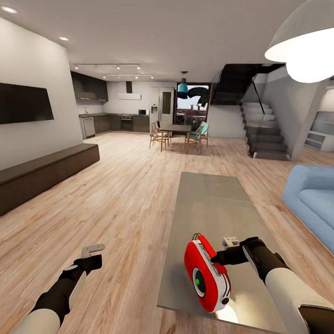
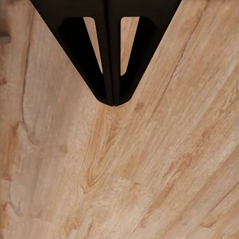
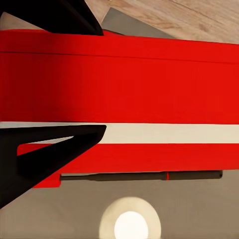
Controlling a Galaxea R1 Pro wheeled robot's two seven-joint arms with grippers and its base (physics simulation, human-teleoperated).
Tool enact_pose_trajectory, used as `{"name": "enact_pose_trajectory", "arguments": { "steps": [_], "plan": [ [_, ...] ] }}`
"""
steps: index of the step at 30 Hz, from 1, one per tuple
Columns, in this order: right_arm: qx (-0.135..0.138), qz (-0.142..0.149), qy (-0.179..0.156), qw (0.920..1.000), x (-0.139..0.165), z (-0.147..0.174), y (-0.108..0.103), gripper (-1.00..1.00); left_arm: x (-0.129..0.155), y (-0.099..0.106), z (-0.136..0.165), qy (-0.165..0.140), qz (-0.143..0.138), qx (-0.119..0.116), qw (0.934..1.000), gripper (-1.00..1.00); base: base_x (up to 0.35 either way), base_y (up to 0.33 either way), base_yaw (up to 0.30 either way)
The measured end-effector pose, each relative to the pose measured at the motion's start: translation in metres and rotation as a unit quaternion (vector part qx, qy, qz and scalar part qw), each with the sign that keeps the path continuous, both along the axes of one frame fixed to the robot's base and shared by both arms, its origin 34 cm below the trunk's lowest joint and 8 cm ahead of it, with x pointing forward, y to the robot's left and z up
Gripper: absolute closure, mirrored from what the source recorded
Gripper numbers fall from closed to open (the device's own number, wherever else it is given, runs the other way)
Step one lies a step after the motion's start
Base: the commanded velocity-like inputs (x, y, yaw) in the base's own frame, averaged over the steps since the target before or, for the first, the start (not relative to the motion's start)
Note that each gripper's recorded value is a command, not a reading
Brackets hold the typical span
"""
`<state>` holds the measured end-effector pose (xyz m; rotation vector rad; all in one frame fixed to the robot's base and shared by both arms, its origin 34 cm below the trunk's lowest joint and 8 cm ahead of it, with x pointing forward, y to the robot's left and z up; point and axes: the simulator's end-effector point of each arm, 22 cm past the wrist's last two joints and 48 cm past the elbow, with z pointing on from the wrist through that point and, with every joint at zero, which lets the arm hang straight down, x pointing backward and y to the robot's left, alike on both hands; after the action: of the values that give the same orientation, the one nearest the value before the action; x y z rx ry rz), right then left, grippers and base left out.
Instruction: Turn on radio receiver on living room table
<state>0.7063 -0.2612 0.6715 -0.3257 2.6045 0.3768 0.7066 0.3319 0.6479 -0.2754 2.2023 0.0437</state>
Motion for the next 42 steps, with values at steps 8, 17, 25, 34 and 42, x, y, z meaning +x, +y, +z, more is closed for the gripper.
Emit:
{"name": "enact_pose_trajectory", "arguments": {
  "steps": [8, 17, 25, 34, 42],
  "plan": [
    [0.000, 0.000, 0.000, 1.0000, 0.0000, 0.0000, 0.0000, 1.00, 0.0000, 0.0000, 0.0000, 0.000, 0.000, 0.000, 1.0000, 1.00, 0.000, 0.000, 0.000],
    [-0.001, 0.000, 0.001, 1.0000, -0.0003, -0.0004, -0.0001, 1.00, 0.0000, -0.0001, 0.0000, 0.000, 0.000, 0.001, 1.0000, 1.00, 0.000, 0.000, 0.000],
    [-0.002, 0.001, 0.000, 1.0000, -0.0011, -0.0097, -0.0005, 1.00, -0.0011, -0.0010, -0.0096, 0.000, -0.001, 0.001, 1.0000, 1.00, 0.000, 0.000, 0.000],
    [-0.002, 0.001, -0.001, 1.0000, -0.0010, -0.0096, -0.0005, 1.00, -0.0010, -0.0010, -0.0096, 0.000, -0.001, 0.001, 1.0000, 1.00, 0.000, 0.000, 0.000],
    [-0.002, 0.001, -0.001, 1.0000, -0.0008, -0.0095, -0.0005, 1.00, -0.0008, -0.0004, -0.0092, 0.000, -0.002, 0.002, 1.0000, 1.00, 0.000, 0.000, 0.000]
  ]
}}
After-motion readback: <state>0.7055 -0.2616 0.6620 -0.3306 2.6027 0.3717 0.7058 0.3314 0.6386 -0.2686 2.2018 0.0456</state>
